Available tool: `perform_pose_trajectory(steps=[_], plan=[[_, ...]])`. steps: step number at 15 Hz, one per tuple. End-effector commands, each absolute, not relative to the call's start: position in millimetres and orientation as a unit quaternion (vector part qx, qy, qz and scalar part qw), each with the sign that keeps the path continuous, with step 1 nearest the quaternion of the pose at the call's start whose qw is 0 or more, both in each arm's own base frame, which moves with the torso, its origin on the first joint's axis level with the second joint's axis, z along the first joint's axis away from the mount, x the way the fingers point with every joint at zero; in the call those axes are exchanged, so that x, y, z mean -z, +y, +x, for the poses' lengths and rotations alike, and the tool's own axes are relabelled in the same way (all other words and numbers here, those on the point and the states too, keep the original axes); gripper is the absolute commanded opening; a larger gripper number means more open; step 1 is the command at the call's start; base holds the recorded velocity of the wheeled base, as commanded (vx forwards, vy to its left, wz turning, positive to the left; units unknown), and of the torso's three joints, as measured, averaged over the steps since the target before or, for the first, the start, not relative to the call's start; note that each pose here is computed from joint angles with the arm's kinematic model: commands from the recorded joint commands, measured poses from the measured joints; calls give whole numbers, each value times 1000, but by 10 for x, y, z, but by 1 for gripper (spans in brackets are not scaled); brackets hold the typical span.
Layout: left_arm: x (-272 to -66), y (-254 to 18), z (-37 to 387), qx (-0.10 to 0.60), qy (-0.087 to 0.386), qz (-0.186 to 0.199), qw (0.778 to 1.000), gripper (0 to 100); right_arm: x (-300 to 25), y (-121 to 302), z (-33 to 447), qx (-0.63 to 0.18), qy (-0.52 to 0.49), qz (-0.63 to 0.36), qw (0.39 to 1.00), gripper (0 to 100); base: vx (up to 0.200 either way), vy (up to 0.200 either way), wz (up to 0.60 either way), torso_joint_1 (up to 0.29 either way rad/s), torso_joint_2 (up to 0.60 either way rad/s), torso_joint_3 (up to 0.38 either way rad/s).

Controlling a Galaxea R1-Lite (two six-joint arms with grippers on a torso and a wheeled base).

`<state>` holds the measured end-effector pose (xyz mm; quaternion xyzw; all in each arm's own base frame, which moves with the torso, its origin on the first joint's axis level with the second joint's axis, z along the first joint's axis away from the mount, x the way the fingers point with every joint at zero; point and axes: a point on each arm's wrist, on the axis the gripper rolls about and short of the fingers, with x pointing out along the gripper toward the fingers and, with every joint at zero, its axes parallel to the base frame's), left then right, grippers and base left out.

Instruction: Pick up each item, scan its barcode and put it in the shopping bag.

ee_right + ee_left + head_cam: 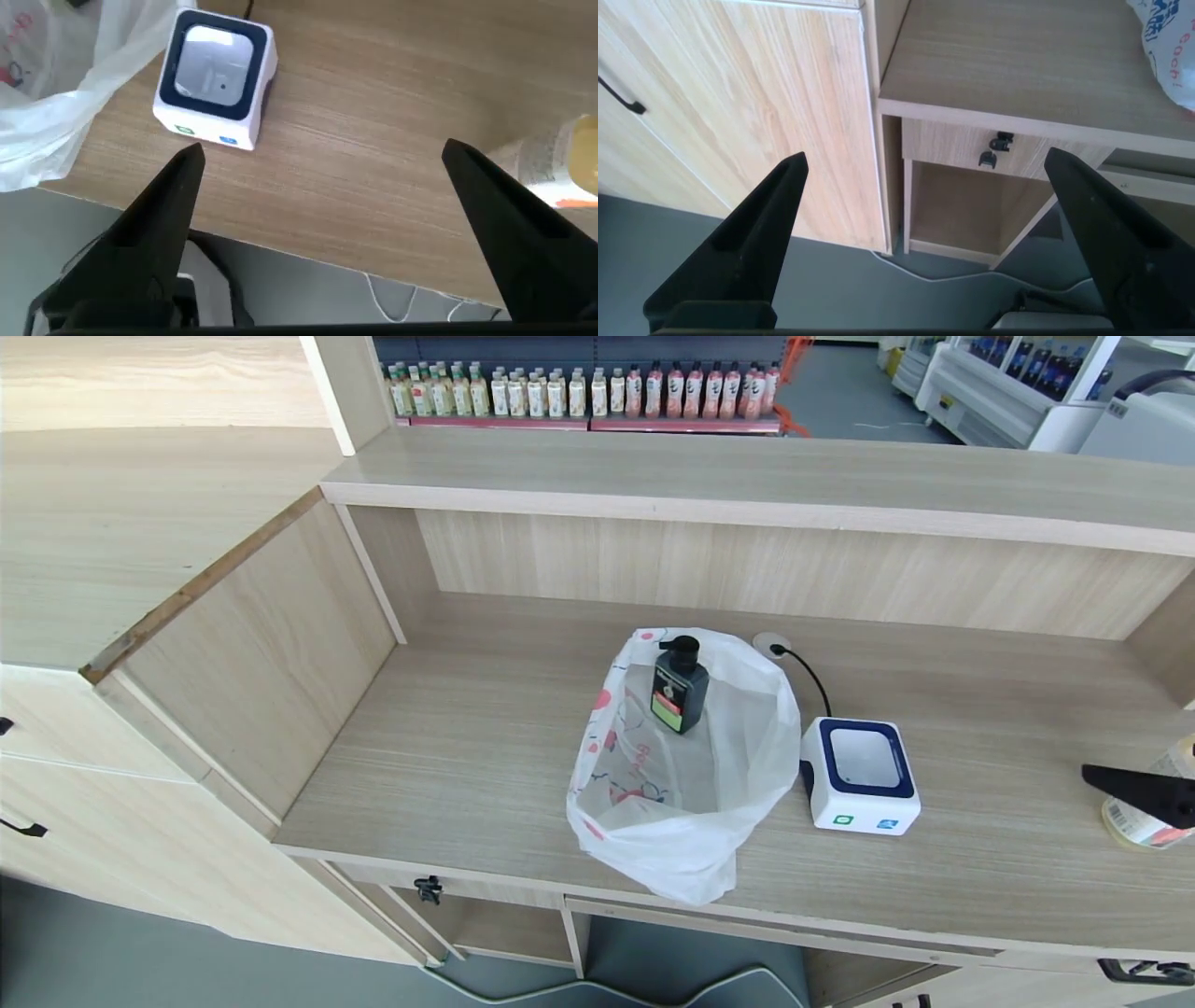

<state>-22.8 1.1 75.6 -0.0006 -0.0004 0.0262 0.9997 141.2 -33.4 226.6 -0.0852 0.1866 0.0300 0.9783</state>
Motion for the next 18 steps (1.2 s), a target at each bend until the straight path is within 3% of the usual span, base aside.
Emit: perform_pose_trajectory(steps=[1,6,10,15,18], plan=[[-756,11,-228,-27,-1,-1,1000,100,-2253,-321,1081,9,163,-94,982,100,0,0,0,0,0,0],[-756,11,-228,-27,-1,-1,1000,100,-2123,-283,943,26,170,-95,981,100,0,0,0,0,0,0],[-756,11,-228,-27,-1,1,1000,100,-2015,-326,896,79,192,-92,974,100,0,-200,0,-5,-1,4],[-756,11,-228,-27,-1,0,1000,100,-1983,-329,895,79,198,-90,973,100,0,-200,0,2,2,0],[-755,11,-228,-27,0,0,1000,100,-1961,-327,889,79,202,-89,972,100,-200,-200,0,6,2,2]])
